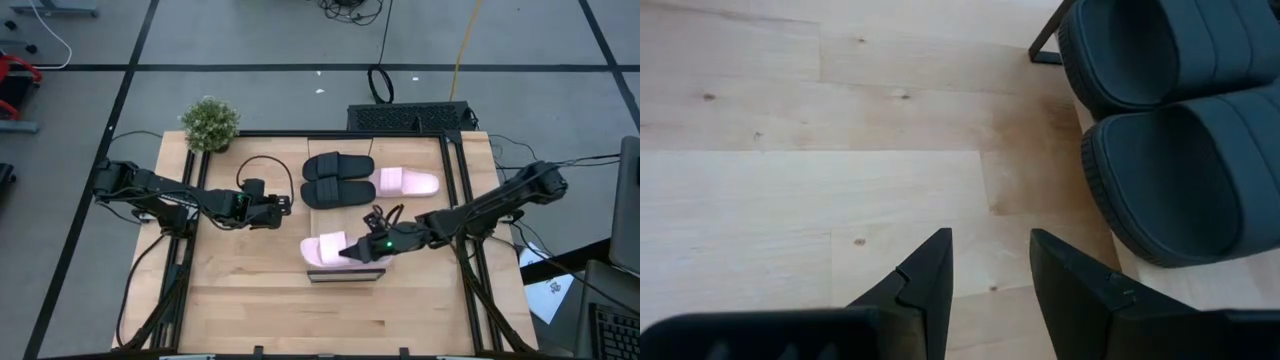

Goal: Pick and place slides into the shelf
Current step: Put the bottom pink slide on the shelf

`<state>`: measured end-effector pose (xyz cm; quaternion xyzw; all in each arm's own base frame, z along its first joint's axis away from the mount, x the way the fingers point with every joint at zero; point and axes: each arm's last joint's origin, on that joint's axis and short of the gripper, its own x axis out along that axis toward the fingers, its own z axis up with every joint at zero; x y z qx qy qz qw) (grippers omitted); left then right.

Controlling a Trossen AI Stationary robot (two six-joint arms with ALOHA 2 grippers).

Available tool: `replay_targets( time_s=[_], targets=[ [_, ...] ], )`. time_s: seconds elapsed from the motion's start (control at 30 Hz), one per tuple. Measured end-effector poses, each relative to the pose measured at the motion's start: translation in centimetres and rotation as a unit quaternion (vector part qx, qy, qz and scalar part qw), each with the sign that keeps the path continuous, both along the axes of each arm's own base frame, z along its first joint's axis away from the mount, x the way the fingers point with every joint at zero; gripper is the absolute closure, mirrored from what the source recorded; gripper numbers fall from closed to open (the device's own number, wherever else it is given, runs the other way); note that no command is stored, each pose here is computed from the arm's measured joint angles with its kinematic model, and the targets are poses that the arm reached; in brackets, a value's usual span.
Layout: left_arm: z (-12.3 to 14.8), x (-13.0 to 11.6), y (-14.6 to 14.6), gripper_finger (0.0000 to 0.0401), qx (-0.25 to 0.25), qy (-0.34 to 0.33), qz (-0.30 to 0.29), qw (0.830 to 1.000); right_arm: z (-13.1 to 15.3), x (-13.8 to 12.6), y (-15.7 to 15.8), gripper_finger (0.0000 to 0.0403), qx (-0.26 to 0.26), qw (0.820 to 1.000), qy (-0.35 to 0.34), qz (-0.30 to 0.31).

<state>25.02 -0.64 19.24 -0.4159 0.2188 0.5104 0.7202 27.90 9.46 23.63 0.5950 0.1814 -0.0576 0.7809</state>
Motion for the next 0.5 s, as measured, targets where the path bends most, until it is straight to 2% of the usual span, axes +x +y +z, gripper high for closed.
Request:
replay_targets(
  time_s=[0.5],
  targets=[
    [-0.1,0.0,-0.1,0.0272,-0.011,0.011,-0.018,1.000,-1.6,0.8,0.5,0.0403,0.020,0.999,0.040,0.001]
  ],
)
